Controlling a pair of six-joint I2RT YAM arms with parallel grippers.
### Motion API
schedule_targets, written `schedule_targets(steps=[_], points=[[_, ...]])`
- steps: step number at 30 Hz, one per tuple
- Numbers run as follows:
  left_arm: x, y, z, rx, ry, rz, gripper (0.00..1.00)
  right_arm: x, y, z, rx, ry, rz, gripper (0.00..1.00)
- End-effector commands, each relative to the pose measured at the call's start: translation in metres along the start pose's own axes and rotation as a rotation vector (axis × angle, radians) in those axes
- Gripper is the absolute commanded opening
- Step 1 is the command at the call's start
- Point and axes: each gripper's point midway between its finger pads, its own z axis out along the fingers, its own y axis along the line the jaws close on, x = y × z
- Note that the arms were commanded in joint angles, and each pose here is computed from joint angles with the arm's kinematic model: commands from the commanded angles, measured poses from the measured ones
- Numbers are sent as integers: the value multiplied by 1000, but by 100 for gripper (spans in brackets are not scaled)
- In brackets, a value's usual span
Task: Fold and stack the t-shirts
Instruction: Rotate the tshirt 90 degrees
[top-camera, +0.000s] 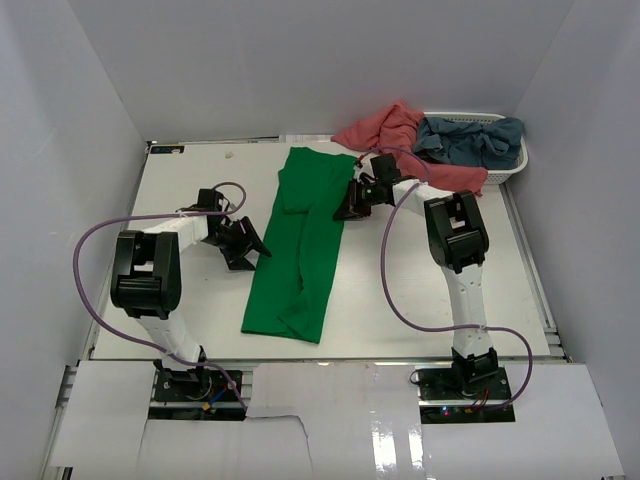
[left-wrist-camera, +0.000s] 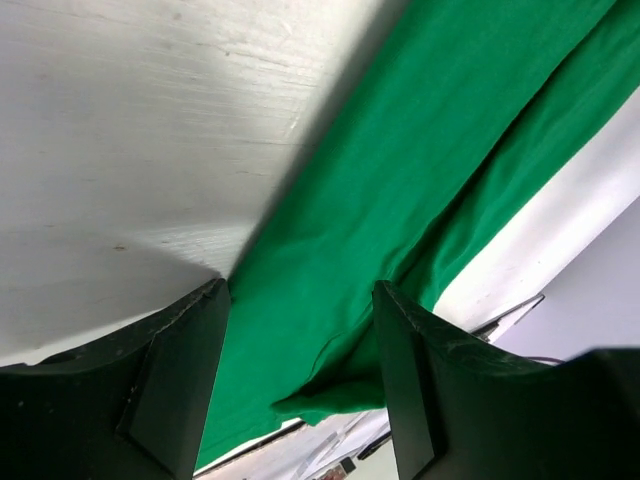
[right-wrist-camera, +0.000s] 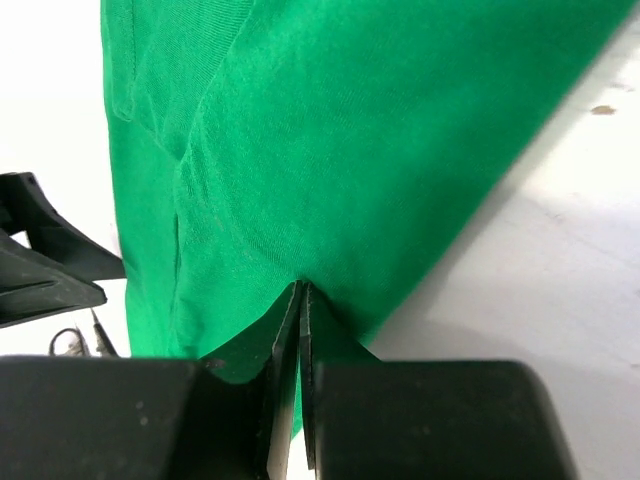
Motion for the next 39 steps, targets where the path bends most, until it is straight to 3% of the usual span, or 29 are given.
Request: schedule_targets(steps=[1, 16, 24, 28, 31, 35, 39], points=[[3, -3, 8, 23, 7, 10, 70, 12, -43, 9, 76, 40, 55, 8], [49, -23, 32, 16, 77, 42, 70, -46, -50, 11, 71, 3, 23, 8], [54, -13, 26, -20, 60, 44, 70, -39, -45, 8, 51, 17, 20, 9], [42, -16, 19, -34, 36, 58, 70, -41, -35, 0, 36, -4, -14, 27], [19, -20, 3, -29, -12, 64, 71, -51, -18, -15, 29, -34, -72, 32], [-20, -30, -24, -42, -103, 89, 71, -65, 25, -52, 41, -90, -159, 34], [-52, -64, -43, -6, -160, 135, 71, -36, 63, -70, 89, -55, -238, 35]])
